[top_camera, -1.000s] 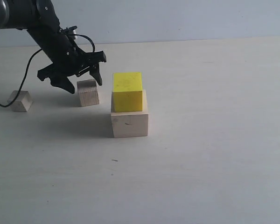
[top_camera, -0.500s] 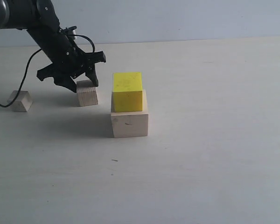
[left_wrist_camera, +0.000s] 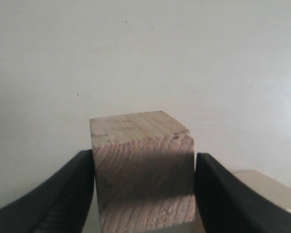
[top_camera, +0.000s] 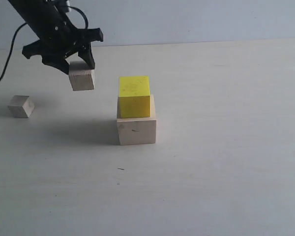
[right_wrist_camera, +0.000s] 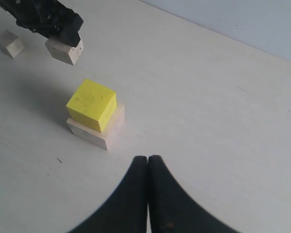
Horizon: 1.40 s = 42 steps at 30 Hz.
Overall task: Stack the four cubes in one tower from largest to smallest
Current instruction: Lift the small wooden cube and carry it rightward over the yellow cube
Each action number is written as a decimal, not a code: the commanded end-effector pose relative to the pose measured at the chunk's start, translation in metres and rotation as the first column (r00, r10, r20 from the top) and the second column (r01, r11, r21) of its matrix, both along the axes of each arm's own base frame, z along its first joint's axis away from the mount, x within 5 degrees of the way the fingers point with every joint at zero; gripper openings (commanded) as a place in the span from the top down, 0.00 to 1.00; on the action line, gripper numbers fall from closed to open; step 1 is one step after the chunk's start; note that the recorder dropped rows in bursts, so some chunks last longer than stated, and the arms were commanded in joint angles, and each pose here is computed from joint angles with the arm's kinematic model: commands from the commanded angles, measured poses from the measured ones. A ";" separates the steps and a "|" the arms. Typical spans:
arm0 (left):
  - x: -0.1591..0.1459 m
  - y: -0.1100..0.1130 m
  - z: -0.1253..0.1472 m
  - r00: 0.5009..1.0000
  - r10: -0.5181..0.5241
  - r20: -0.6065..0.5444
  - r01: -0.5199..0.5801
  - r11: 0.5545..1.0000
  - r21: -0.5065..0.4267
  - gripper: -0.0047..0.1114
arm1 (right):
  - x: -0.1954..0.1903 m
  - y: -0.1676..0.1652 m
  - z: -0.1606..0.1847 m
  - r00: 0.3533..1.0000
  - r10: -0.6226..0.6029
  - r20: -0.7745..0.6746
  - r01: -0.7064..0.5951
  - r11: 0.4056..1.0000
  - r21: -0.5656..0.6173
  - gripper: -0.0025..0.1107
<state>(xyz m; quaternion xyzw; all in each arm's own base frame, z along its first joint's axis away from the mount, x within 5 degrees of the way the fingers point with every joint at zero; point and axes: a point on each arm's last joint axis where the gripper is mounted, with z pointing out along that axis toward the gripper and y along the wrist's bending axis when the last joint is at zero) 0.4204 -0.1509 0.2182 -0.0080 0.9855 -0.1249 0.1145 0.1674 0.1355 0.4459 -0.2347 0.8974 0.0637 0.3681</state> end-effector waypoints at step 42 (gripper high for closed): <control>-0.128 -0.100 0.135 0.991 -0.082 0.108 0.101 0.977 -0.187 0.96 | -0.010 0.008 -0.029 0.987 0.135 -0.088 -0.134 0.991 0.022 0.98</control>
